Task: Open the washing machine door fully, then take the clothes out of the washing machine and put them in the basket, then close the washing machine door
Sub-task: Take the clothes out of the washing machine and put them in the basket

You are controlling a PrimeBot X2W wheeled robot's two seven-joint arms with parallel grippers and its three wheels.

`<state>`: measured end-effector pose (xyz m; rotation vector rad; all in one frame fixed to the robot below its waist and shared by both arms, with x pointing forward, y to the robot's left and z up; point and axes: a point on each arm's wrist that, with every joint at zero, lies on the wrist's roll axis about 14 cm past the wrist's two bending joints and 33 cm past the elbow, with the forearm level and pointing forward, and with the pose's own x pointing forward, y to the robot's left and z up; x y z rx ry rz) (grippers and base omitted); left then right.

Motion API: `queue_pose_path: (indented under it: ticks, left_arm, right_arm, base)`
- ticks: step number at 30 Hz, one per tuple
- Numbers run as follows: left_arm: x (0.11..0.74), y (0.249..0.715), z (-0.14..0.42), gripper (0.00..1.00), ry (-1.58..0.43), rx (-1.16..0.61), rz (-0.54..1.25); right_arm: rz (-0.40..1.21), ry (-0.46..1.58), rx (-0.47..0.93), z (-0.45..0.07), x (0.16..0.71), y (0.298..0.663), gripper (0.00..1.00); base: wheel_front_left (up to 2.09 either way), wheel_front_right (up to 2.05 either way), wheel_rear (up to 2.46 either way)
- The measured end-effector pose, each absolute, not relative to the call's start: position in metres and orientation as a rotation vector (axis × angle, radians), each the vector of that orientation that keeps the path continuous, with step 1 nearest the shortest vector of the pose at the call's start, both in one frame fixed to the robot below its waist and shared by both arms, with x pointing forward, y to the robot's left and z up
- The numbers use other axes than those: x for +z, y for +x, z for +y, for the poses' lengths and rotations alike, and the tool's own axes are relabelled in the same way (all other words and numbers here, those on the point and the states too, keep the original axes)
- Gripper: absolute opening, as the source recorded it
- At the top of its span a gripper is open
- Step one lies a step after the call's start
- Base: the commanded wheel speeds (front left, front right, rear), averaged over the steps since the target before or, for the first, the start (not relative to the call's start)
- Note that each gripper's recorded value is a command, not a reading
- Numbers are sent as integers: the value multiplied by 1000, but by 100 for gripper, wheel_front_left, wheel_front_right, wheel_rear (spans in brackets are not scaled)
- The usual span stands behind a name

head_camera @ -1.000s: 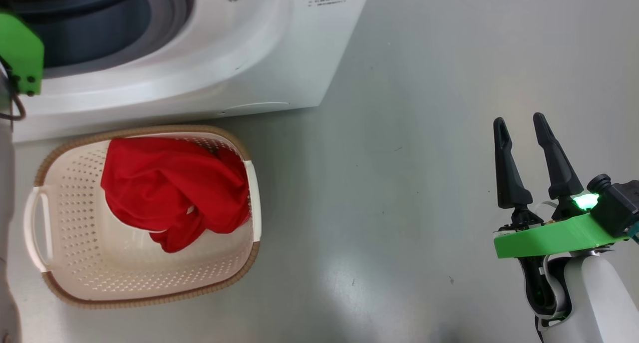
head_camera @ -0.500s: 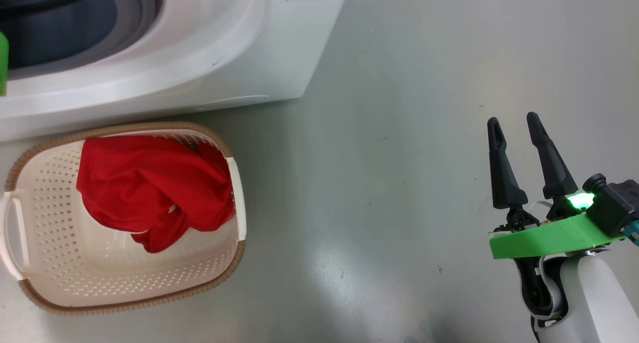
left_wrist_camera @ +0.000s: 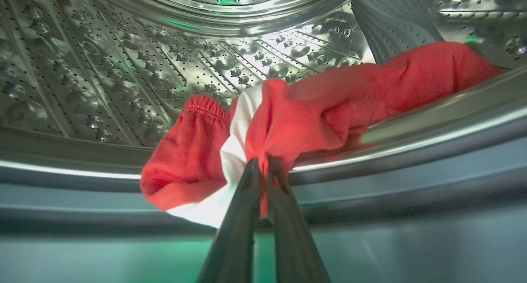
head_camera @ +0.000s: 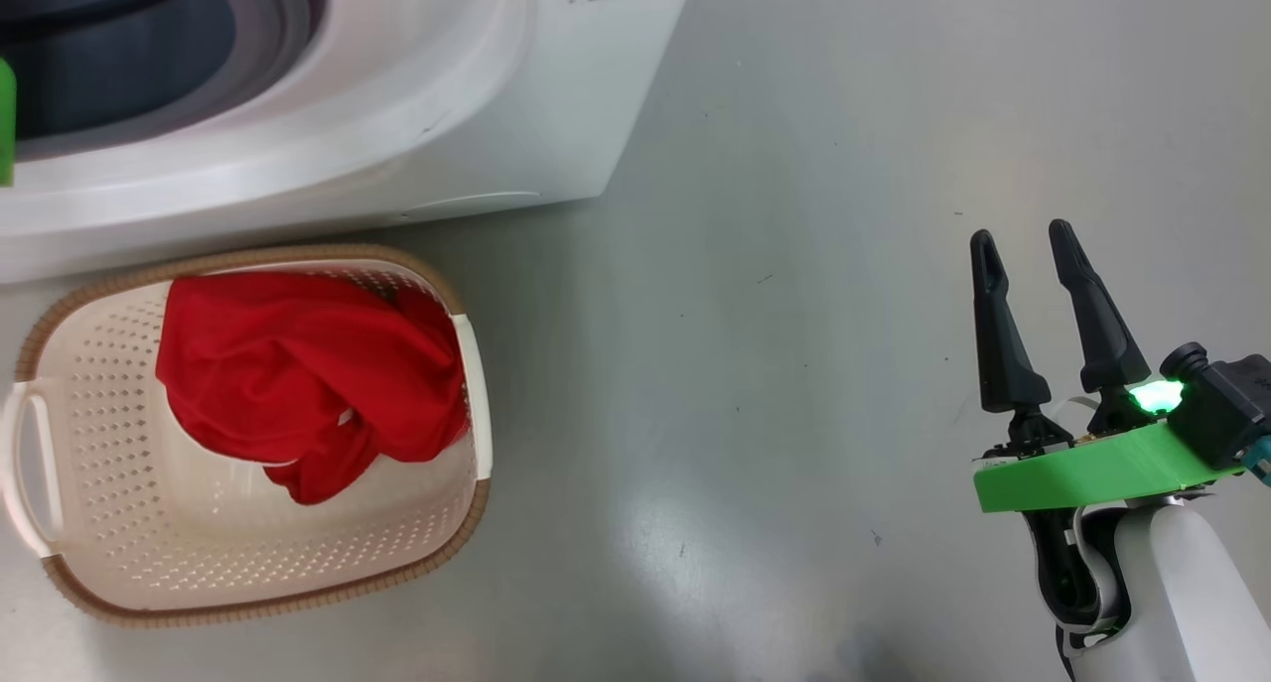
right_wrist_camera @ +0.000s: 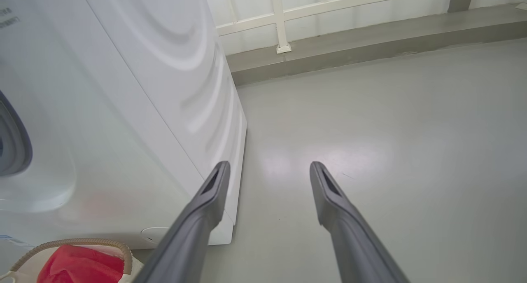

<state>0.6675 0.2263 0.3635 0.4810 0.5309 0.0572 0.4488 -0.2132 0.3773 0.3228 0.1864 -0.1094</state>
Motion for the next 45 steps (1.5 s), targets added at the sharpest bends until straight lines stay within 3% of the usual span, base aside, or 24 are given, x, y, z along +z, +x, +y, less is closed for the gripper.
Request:
queue_pose_path:
  ticks: [7,23,45]
  left_arm:
    - [378,668,217,0,429,47,449]
    - [449,651,195,0,51,58,133]
    - [521,568,222,0,-138,127,-178]
  right_arm:
    - [172,328,-102,-211,382,451,100]
    - [110,339,-54,-196,407,458,100]
    - [94,340,-7,-180,423,446,100]
  base:
    - [0,0,0]
    - [0,0,0]
    - [0,0,0]
